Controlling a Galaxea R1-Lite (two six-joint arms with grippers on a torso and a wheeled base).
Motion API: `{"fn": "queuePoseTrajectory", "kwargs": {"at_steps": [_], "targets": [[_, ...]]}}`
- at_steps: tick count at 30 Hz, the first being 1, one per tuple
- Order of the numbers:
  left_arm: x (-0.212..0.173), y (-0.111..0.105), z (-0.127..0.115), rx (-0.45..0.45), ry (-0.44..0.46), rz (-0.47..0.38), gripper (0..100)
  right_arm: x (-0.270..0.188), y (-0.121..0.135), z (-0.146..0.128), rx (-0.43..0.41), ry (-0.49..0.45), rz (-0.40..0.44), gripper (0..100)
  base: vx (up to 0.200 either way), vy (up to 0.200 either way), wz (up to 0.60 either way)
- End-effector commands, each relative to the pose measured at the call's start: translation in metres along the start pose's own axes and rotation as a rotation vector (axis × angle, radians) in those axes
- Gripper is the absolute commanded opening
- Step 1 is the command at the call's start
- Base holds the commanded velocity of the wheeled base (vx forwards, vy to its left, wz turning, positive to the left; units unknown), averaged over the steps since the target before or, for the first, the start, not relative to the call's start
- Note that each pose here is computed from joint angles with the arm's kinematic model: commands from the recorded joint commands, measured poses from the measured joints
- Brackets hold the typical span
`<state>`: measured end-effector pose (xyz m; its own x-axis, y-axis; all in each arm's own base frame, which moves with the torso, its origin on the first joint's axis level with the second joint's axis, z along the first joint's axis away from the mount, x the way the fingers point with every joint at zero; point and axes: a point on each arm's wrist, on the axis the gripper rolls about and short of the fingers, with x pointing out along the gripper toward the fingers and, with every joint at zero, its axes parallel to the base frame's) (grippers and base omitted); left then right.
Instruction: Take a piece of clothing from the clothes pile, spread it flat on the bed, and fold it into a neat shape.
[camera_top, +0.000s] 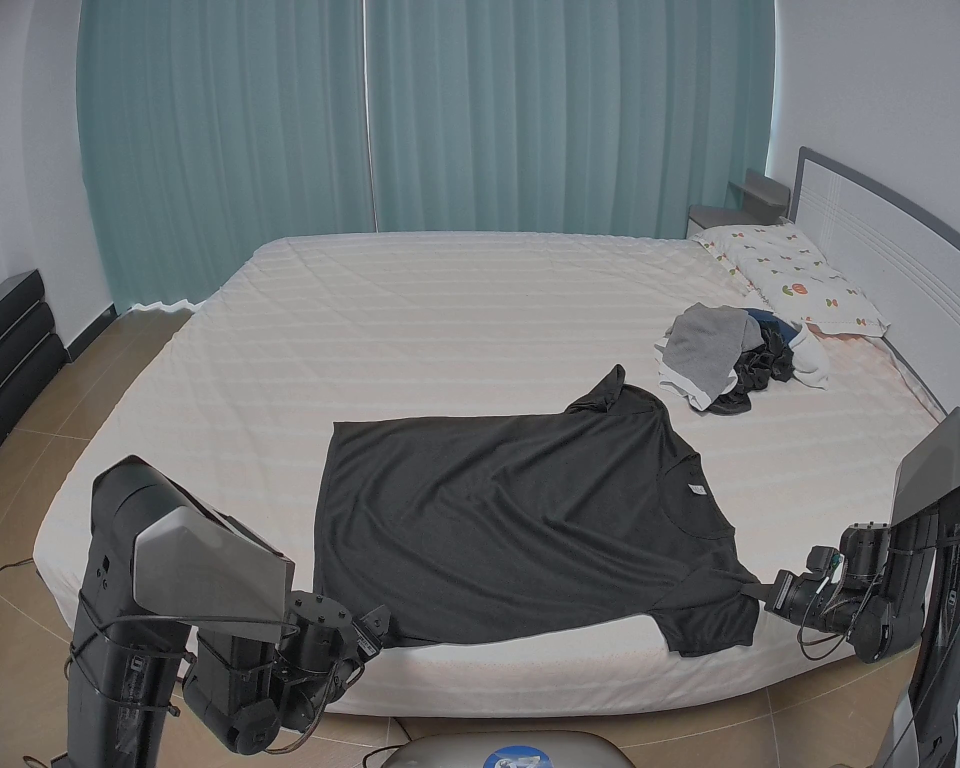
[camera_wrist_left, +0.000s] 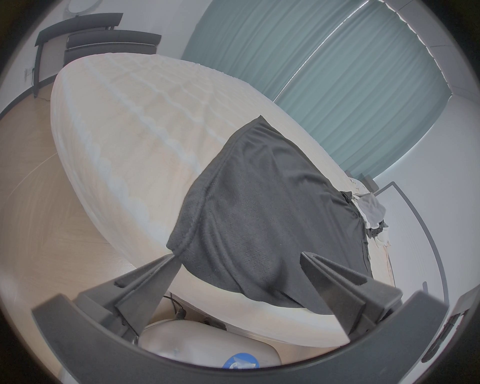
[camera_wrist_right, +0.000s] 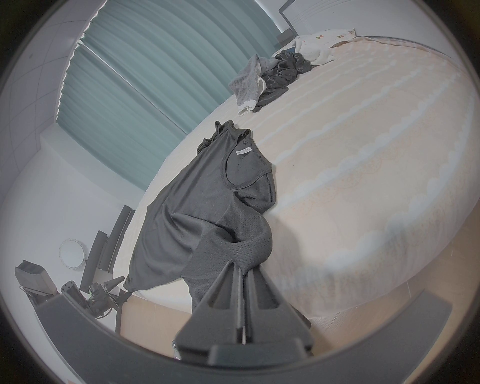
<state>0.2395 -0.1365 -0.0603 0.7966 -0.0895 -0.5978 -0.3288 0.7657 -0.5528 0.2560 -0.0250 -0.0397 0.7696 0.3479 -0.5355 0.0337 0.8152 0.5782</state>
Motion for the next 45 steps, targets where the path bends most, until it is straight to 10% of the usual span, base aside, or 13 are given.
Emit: {"fn": "queuePoseTrajectory", "kwargs": {"at_steps": [1, 38, 39, 45], "targets": [[0.000, 0.007, 0.005, -0.013, -0.010, 0.029, 100, 0.000, 0.000, 0.003, -0.004, -0.016, 0.004, 0, 0.000, 0.000, 0.00], [0.001, -0.002, -0.004, 0.007, -0.024, 0.009, 100, 0.001, 0.000, 0.003, -0.004, -0.015, 0.008, 0, 0.000, 0.000, 0.00], [0.002, -0.001, -0.001, -0.001, -0.032, 0.014, 0, 0.001, 0.000, 0.003, -0.003, -0.016, 0.007, 0, 0.000, 0.000, 0.00], [0.003, 0.006, 0.004, -0.009, -0.051, 0.047, 0, 0.000, -0.001, 0.003, -0.003, -0.019, 0.005, 0, 0.000, 0.000, 0.00]]}}
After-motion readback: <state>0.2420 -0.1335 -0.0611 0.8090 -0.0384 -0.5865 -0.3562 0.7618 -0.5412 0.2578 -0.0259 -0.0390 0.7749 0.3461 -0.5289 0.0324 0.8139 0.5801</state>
